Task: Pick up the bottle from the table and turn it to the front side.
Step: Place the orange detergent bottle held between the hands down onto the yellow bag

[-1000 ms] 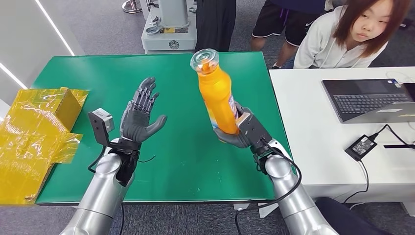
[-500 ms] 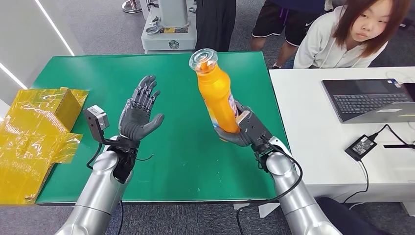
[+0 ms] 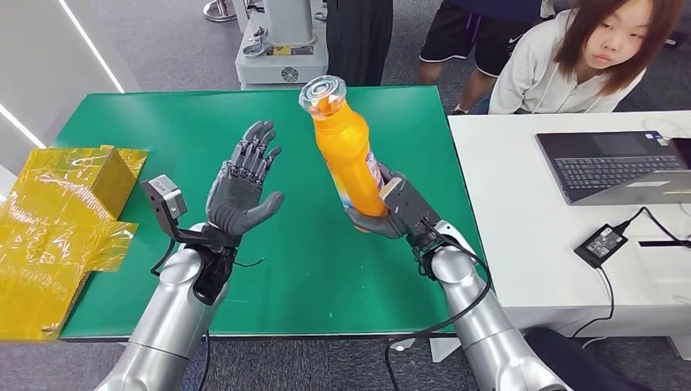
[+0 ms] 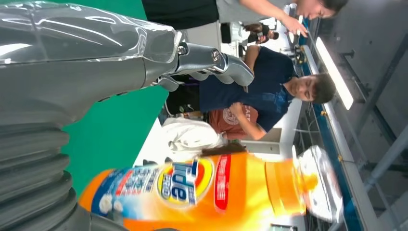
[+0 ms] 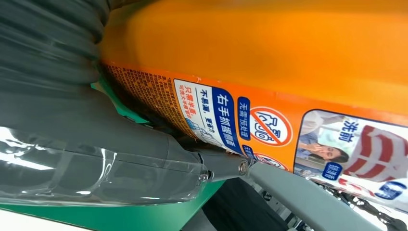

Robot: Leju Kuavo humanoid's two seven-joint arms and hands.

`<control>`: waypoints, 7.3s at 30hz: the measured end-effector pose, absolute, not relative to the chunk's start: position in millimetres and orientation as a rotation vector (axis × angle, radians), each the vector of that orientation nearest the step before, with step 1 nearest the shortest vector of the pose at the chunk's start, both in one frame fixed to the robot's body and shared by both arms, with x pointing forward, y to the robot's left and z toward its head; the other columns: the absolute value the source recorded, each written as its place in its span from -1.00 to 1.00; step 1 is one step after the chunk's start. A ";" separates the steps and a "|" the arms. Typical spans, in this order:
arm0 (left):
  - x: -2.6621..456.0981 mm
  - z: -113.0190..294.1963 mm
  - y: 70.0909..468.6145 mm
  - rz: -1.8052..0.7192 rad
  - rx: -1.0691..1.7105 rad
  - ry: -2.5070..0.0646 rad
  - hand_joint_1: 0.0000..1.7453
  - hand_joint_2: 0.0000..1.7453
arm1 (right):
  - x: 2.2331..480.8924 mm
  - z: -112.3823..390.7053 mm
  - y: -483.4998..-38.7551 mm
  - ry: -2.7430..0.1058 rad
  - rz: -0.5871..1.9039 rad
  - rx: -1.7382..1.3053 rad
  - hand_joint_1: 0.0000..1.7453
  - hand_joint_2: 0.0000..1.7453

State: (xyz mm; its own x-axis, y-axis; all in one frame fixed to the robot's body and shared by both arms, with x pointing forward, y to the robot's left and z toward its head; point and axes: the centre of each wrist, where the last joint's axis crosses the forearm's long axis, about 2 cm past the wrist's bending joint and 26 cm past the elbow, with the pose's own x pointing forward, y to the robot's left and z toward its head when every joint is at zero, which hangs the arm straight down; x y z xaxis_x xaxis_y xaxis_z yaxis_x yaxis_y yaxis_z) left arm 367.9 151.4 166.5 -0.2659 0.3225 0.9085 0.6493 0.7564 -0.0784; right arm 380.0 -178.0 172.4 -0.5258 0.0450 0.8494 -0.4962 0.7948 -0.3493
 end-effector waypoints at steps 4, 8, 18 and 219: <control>365.5 167.6 143.2 -0.394 -0.772 -1.865 -1.00 1.00 | 384.0 173.3 -176.7 -2.011 0.717 0.335 1.00 1.00; 364.3 168.5 138.6 -0.406 -0.778 -1.865 -1.00 1.00 | 386.0 171.7 -175.8 -1.994 0.734 0.336 1.00 1.00; 368.0 177.9 130.2 -0.420 -0.771 -1.886 -1.00 1.00 | 394.9 173.9 -172.0 -1.963 0.795 0.330 1.00 1.00; 424.9 258.0 153.0 -1.497 1.271 -2.114 1.00 1.00 | 308.5 179.6 -193.6 -2.220 0.845 0.129 -1.00 1.00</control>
State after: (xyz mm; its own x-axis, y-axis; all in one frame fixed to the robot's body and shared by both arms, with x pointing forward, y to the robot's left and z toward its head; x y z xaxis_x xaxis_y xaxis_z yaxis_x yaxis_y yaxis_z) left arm 424.9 153.0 258.0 -0.5856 -0.7666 -0.2634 -0.5031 0.0889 0.8597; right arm 308.5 -193.6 179.6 -0.7179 0.1584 0.6779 -0.3326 0.7774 -0.5339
